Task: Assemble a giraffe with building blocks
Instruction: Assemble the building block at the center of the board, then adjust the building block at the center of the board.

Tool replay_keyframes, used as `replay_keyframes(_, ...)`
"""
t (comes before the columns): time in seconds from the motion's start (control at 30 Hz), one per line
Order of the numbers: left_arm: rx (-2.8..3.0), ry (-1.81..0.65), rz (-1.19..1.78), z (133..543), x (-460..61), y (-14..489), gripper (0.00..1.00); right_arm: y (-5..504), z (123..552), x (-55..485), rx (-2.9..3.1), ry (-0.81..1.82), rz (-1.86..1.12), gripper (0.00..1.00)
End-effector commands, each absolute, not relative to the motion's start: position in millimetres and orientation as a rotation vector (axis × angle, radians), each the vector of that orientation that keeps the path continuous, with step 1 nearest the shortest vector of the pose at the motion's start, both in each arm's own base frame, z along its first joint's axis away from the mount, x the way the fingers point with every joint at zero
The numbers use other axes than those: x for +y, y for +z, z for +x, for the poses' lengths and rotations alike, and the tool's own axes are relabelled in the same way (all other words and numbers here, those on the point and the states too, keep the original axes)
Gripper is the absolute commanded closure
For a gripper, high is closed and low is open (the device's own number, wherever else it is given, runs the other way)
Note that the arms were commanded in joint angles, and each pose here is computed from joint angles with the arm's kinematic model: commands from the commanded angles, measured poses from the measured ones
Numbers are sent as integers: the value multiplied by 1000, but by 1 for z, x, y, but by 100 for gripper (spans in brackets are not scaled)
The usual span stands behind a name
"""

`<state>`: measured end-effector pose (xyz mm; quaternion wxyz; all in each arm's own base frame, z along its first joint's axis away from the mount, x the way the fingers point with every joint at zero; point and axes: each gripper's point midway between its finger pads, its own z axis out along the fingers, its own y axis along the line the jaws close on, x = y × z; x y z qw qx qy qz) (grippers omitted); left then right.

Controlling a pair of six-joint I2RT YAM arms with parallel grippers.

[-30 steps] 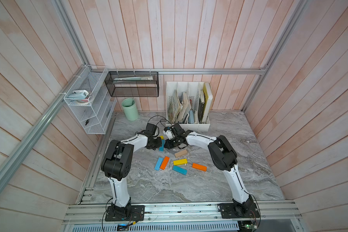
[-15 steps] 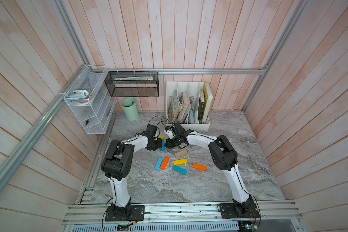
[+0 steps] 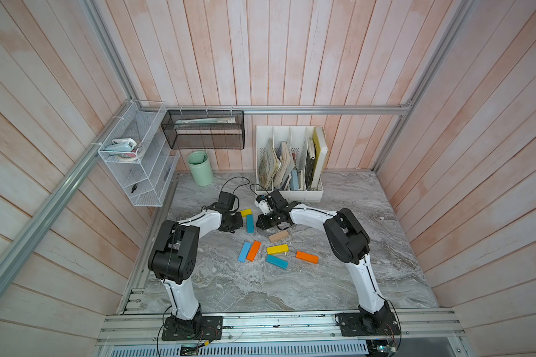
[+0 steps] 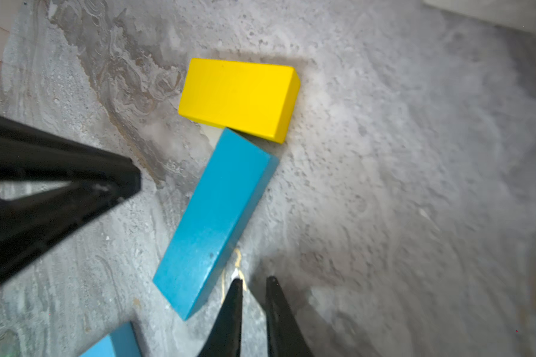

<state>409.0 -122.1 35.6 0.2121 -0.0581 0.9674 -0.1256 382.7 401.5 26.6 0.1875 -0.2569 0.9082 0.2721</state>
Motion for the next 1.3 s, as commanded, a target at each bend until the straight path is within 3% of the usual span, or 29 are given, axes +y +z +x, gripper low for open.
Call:
replay_keyframes(0.0,2669,-331,-200,414,-110,39,80,16,384,366,2620,626,-631,82)
replay_keyframes(0.47,2691,-391,-235,447,-122,18,87,20,373,347,2619,637,-595,82)
replay_keyframes(0.67,2696,-318,-253,455,-114,11,100,21,372,347,2617,650,-591,82)
replay_keyframes(1.27,2692,-333,-251,468,-115,8,100,18,371,347,2626,654,-602,83)
